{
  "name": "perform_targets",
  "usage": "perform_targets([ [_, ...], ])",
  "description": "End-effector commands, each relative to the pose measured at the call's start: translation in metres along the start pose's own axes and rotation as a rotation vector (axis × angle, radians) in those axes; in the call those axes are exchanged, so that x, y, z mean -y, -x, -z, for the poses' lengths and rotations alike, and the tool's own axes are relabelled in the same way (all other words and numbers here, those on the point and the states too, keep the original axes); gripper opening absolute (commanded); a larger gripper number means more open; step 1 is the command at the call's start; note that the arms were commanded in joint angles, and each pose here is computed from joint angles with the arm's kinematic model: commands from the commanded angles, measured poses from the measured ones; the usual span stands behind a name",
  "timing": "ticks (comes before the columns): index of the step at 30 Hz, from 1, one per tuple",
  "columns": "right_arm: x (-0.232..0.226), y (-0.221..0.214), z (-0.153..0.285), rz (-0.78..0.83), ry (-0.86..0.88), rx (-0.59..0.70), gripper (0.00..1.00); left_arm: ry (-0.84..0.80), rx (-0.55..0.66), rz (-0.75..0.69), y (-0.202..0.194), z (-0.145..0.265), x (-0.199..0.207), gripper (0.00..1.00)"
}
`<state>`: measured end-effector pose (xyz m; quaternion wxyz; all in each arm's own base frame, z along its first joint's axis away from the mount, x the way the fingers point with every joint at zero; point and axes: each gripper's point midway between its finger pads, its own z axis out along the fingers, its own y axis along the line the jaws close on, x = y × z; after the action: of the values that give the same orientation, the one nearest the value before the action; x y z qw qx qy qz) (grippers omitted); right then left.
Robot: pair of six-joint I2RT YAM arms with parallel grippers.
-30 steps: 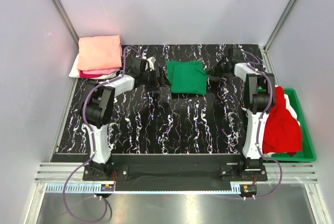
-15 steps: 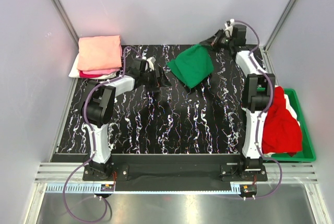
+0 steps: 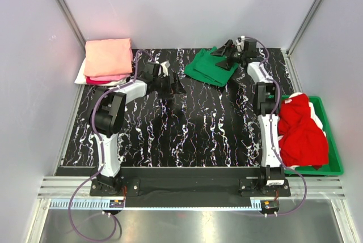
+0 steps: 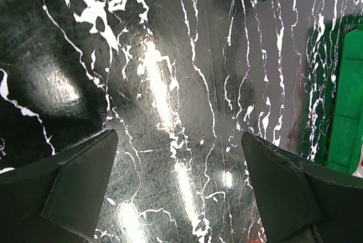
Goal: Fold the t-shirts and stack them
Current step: Fold the tshirt
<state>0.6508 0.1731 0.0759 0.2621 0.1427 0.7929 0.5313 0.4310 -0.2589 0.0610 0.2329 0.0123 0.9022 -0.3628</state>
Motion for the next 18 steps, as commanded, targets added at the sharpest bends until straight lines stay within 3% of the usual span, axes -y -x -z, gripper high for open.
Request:
perform_targets([
  [1,-0.017,0.013,0.028,0.082,-0.076,0.082,0.96,-0.037,0.051,-0.055,0.016,0.011,0.019,0.96],
  [2,-0.04,0.019,0.041,0.113,-0.073,0.116,0.97,-0.038,0.055,-0.055,0.016,0.013,0.019,0.96],
  [3,-0.021,0.005,0.045,0.097,-0.122,0.102,0.97,-0.032,0.048,-0.049,0.01,0.014,0.016,0.96],
  [5,-0.039,0.001,0.059,0.129,-0.123,0.135,0.97,-0.038,0.06,-0.053,0.008,0.021,0.021,0.96],
  [6,-0.015,-0.026,0.06,0.078,-0.161,0.103,0.97,-0.036,0.06,-0.047,0.002,0.025,0.021,0.96],
  [8,-0.029,-0.041,0.06,0.13,-0.15,0.116,0.97,-0.042,0.065,-0.045,-0.003,0.029,0.022,0.96],
  [13,0.026,-0.133,0.051,0.033,-0.276,-0.025,0.95,-0.053,0.056,-0.042,-0.028,0.049,0.028,0.95],
  [14,0.015,-0.153,0.048,0.026,-0.269,-0.043,0.95,-0.051,0.054,-0.043,-0.033,0.053,0.027,0.95],
  [15,0.037,-0.192,0.056,-0.021,-0.327,-0.086,0.95,-0.057,0.074,-0.059,-0.032,0.064,0.034,0.95],
  [17,0.033,-0.219,0.064,-0.028,-0.367,-0.081,0.95,-0.038,0.054,-0.051,-0.047,0.072,0.029,0.95],
  [18,0.047,-0.261,0.074,-0.061,-0.423,-0.132,0.95,-0.05,0.066,-0.065,-0.048,0.082,0.035,0.95],
])
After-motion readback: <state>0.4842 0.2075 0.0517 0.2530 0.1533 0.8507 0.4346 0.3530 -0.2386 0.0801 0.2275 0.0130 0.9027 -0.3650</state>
